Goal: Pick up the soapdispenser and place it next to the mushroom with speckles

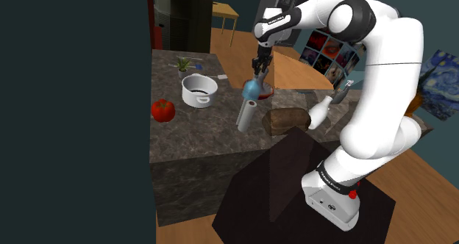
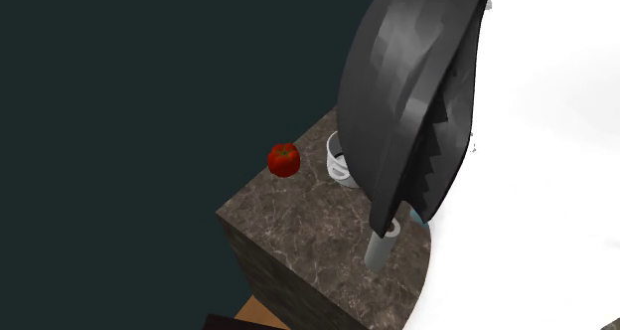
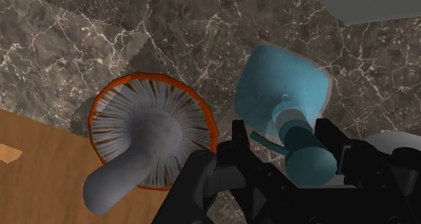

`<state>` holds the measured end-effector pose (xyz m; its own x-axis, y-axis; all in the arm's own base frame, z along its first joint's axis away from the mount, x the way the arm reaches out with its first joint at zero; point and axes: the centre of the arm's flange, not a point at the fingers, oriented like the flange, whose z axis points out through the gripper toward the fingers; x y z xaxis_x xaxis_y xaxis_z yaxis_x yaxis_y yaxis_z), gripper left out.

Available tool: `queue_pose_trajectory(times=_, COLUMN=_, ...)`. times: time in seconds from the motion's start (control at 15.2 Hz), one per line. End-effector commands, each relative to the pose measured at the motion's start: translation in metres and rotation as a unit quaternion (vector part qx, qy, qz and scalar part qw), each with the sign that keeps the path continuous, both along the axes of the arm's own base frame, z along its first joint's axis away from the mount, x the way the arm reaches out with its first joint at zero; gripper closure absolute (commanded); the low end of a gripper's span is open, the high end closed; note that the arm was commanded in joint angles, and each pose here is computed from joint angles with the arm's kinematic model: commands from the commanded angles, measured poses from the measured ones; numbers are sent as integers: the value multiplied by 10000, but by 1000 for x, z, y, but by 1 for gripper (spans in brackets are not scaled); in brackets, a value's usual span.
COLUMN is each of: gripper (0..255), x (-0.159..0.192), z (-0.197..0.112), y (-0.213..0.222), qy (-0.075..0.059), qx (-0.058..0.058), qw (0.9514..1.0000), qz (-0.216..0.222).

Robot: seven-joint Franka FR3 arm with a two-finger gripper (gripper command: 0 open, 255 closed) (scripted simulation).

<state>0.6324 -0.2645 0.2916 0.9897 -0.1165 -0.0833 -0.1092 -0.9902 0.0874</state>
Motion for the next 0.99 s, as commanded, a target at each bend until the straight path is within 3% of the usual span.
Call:
queue_pose_trajectory(times=0.0, gripper=255, x=-1, z=-10, y=0, qy=-5, qx=-2, qw=10000, qz=0)
queue_pose_trajectory(times=0.92, gripper=255, x=-1, z=-84, y=0, qy=-5, qx=-2, qw=10000, qz=0)
